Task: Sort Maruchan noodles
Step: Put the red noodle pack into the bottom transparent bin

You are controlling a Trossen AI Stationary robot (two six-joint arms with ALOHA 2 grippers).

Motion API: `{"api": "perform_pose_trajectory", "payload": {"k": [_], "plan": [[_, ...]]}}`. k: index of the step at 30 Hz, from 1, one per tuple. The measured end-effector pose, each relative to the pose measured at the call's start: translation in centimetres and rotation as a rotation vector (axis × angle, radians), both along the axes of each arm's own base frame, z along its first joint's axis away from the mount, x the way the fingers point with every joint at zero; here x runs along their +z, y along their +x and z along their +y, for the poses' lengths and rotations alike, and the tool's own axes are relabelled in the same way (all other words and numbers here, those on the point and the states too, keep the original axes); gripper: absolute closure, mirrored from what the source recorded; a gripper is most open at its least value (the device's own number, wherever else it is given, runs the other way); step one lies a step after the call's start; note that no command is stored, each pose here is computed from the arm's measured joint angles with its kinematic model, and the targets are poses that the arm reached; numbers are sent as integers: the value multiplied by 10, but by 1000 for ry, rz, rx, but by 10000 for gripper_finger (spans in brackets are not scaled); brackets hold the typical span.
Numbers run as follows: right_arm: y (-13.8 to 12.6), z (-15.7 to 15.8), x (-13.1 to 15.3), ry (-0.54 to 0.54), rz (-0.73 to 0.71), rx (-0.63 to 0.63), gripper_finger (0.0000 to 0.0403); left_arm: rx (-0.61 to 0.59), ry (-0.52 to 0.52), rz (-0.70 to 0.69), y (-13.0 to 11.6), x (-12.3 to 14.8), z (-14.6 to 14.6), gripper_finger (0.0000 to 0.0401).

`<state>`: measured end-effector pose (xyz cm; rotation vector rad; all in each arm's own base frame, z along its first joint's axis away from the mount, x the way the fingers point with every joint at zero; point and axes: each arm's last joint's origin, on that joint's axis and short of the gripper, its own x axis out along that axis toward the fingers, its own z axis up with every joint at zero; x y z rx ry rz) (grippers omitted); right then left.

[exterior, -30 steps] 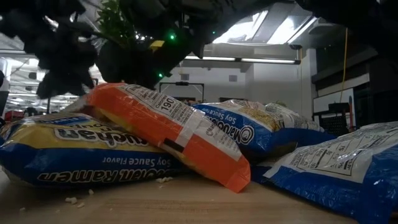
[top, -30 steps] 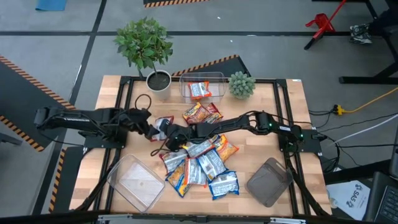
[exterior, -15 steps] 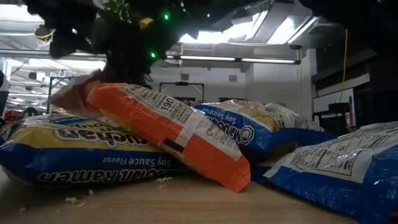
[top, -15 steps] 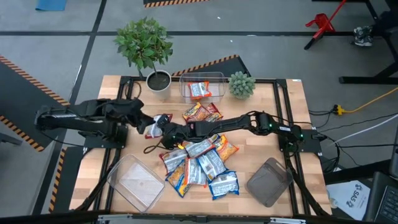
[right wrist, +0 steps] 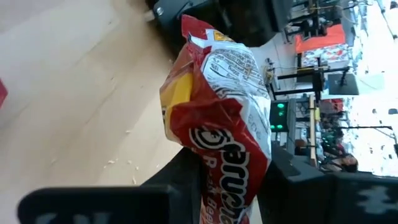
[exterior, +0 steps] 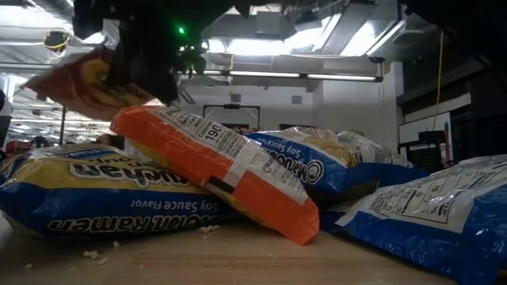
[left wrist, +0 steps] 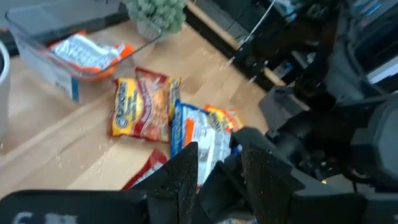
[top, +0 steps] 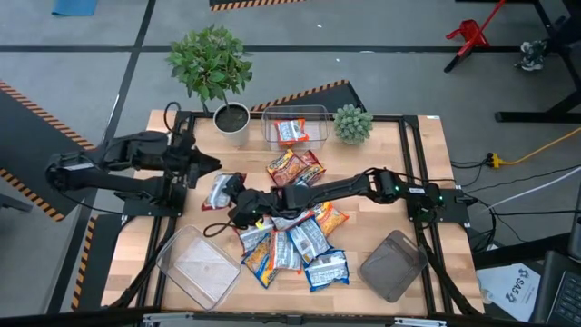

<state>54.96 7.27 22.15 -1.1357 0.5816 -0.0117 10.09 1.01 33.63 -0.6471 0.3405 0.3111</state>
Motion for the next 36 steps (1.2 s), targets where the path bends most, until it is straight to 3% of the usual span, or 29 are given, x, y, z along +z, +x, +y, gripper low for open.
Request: {"api": "perform_pose_trajectory", "payload": {"k": [4, 13, 19, 24, 32, 36], "plan": [[-1, 15, 7, 5, -15, 53, 318, 0, 4, -41, -4, 12, 0, 282], [-5, 56, 20, 62, -51, 305, 318, 39, 25, -156, -18, 46, 0, 282], [-12, 92, 22, 50, -77, 550, 318, 58, 33, -210, -23, 58, 0, 282], [-7, 111, 16, 25, -209, 718, 317, 60, 33, -215, -23, 59, 0, 282], [3, 109, -20, 24, -181, 705, 316, 60, 31, -213, -23, 59, 0, 282], [3, 107, -23, 15, -155, 719, 287, 65, 33, -213, -23, 59, 0, 282]]}}
